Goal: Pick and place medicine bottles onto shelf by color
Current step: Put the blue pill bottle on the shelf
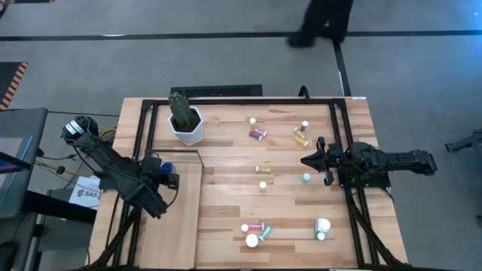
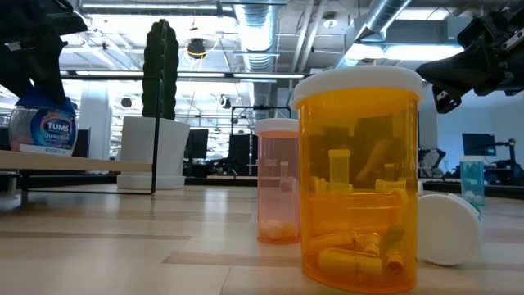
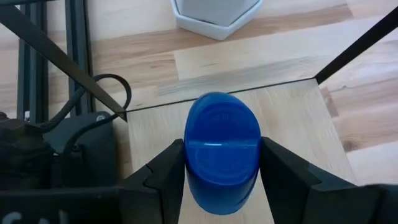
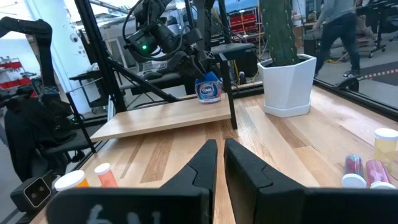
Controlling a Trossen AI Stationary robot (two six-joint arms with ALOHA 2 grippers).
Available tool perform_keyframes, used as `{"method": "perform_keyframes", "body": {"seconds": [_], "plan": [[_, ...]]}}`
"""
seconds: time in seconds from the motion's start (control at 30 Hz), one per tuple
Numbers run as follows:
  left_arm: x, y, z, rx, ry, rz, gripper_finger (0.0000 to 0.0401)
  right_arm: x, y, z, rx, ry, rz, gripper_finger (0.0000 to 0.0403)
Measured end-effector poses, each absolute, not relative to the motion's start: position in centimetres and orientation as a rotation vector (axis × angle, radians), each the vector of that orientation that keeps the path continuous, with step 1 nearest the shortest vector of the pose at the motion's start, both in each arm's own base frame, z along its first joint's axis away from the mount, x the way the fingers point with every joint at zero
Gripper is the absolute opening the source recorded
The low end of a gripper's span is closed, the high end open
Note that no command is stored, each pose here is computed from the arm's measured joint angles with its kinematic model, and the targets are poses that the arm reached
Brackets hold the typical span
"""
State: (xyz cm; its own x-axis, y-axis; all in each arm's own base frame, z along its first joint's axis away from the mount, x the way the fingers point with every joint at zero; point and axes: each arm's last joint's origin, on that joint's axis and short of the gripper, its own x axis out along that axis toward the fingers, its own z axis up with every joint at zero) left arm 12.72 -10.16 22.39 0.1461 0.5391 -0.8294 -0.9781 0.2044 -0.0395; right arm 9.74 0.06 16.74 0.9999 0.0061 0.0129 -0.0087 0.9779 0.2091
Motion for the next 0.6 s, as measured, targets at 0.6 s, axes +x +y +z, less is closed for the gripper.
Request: {"method": "perform_keyframes", "body": {"seconds": [0.6], "plan": [[12.4,-10.1,25.2,-0.720,0.909,1.178,0.0207,9.7,0.1,16.7,0.210,-0.012,0.008,0.0056]]}}
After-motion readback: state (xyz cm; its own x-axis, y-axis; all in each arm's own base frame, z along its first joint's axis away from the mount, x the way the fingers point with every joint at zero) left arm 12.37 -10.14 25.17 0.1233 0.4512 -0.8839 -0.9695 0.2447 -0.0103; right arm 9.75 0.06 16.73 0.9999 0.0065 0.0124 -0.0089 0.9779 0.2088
